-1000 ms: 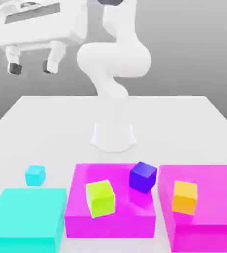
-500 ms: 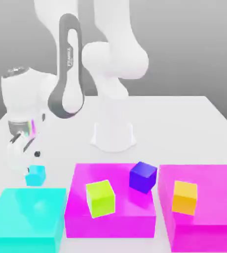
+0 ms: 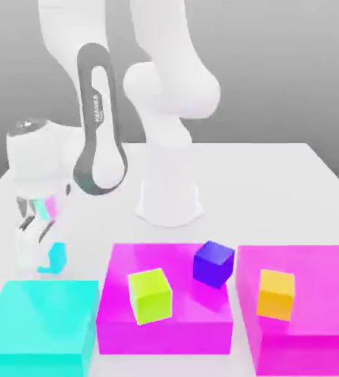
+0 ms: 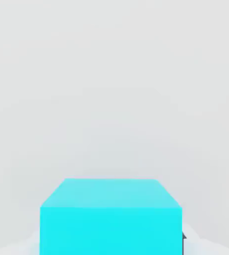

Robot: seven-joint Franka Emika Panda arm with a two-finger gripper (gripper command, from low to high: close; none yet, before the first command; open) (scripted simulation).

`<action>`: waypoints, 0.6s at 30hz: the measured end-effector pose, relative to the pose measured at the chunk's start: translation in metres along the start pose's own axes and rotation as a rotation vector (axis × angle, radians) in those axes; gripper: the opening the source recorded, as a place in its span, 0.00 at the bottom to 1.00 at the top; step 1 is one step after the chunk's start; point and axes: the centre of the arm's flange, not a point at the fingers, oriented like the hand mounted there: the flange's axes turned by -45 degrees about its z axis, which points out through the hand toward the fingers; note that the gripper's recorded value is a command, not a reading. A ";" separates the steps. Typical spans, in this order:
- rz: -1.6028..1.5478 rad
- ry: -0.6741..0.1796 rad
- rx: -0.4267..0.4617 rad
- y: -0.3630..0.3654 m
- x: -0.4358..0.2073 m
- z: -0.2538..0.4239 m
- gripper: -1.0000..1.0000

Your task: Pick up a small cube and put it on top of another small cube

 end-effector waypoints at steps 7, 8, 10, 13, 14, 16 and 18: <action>-0.113 -0.014 0.016 -0.052 -0.064 -0.059 0.00; -0.141 -0.017 0.018 -0.062 -0.082 -0.068 0.00; -0.201 -0.021 0.021 -0.080 -0.123 -0.086 0.00; -0.295 -0.024 0.021 -0.095 -0.188 -0.112 0.00; -0.327 -0.023 0.019 -0.096 -0.211 -0.121 0.00; -0.391 -0.020 0.015 -0.094 -0.257 -0.137 0.00; -0.455 -0.012 0.008 -0.086 -0.302 -0.151 0.00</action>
